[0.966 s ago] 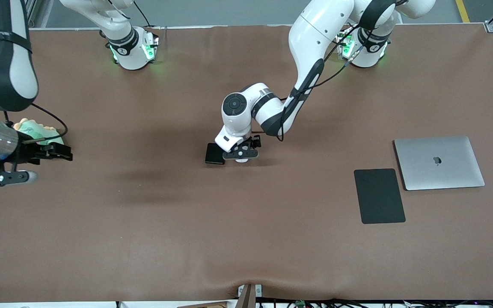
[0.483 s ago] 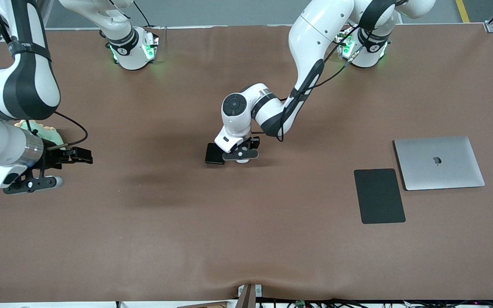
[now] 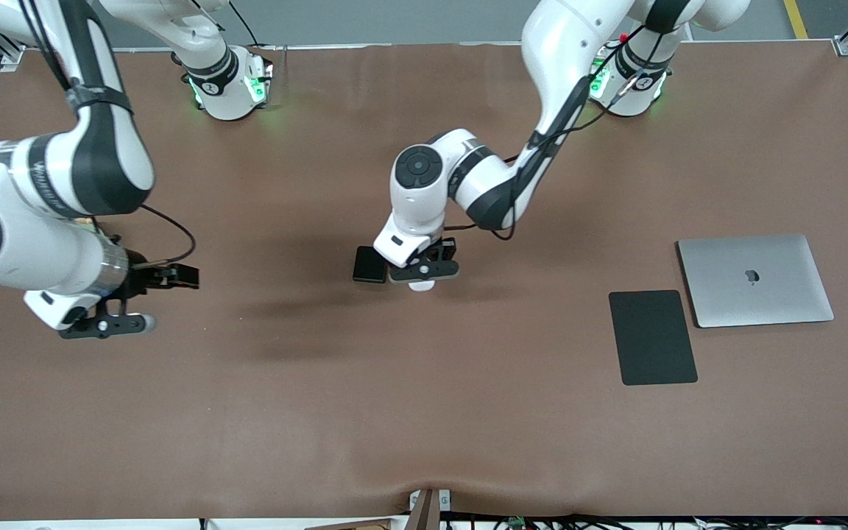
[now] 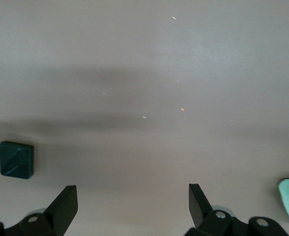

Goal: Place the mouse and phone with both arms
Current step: 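Carry the mouse toward the mouse pad while the right gripper reaches the phone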

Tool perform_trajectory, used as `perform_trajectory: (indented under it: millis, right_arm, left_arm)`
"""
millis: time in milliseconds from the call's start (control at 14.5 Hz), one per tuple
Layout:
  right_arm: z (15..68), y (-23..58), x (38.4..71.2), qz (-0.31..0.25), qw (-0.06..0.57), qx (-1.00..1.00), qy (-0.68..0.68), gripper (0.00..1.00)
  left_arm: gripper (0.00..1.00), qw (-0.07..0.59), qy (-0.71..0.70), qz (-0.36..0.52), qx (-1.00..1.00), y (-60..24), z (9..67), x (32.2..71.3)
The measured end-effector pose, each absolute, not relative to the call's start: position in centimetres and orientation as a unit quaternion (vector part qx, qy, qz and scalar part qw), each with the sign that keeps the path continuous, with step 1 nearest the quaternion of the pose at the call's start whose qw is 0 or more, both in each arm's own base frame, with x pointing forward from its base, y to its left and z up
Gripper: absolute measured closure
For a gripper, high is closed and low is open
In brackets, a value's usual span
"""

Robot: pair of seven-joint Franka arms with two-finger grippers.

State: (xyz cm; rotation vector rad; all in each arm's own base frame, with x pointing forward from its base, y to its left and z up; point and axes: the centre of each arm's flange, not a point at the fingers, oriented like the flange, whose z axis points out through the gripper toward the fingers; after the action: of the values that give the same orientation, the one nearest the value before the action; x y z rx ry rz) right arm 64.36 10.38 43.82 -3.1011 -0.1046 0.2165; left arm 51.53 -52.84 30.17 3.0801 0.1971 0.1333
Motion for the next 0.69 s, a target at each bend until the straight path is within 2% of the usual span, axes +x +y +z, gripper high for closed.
perform_trajectory:
  millis: [414,690]
  right_arm:
    - [40.6,20.9,63.0,0.071,0.004,-0.997,-0.026,0.00]
    - [37.5,25.6,62.5,0.061,0.002,-0.998,-0.030,0.00]
  left_arm:
    - [0.38,0.019,0.078,0.051,0.995,-44.3,38.3,57.4]
    - [0.38,0.000,0.061,0.040,0.997,-36.9,40.9,61.1]
